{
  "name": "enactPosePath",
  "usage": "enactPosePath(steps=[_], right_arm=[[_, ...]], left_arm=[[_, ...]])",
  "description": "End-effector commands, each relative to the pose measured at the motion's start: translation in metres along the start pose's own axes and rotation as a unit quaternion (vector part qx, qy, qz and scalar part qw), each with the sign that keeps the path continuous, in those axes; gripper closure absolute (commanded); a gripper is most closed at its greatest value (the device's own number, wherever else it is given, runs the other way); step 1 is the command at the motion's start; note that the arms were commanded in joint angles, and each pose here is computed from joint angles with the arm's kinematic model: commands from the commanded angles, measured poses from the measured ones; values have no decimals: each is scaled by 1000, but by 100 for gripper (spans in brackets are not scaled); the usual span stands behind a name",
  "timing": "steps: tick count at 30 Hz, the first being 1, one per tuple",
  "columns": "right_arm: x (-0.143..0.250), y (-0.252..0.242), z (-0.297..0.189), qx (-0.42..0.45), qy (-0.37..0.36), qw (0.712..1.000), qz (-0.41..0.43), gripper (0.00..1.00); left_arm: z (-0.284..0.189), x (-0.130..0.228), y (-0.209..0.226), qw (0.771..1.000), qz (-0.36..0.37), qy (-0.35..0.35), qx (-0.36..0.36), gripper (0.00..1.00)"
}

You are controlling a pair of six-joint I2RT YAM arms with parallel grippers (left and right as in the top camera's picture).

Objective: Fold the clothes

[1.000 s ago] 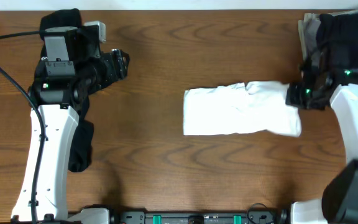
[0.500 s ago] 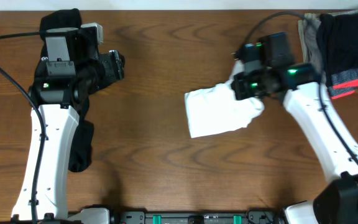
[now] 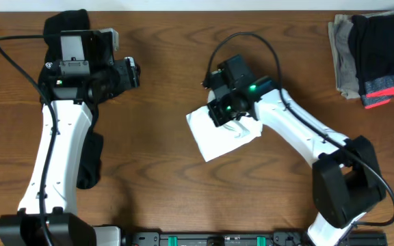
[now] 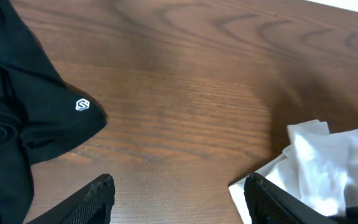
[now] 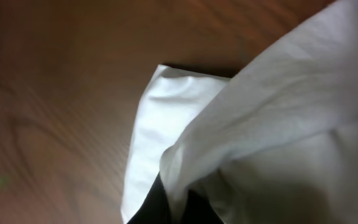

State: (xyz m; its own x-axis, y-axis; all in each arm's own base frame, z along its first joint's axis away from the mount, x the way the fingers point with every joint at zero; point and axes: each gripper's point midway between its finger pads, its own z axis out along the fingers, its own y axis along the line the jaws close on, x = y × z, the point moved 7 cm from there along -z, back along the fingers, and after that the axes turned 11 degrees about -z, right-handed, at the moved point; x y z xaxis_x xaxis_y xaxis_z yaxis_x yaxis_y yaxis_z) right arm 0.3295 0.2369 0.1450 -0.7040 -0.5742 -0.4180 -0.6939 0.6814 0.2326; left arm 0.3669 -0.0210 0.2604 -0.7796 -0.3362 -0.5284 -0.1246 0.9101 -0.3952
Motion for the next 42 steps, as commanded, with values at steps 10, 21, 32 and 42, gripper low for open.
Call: enactPosePath(steps=[10, 21, 32, 42], right_arm=[[26, 70, 8, -82, 87, 988, -96, 27], [-14, 37, -48, 42, 27, 996, -80, 20], [-13, -23, -31, 104, 37, 994, -19, 59], [-42, 1, -7, 59, -32, 996, -54, 64]], left_arm=[[4, -10, 6, 999, 2, -23, -27, 32], [2, -21, 13, 996, 5, -62, -68, 32], [2, -22, 13, 996, 5, -63, -68, 32], [2, -23, 13, 995, 5, -67, -69, 32]])
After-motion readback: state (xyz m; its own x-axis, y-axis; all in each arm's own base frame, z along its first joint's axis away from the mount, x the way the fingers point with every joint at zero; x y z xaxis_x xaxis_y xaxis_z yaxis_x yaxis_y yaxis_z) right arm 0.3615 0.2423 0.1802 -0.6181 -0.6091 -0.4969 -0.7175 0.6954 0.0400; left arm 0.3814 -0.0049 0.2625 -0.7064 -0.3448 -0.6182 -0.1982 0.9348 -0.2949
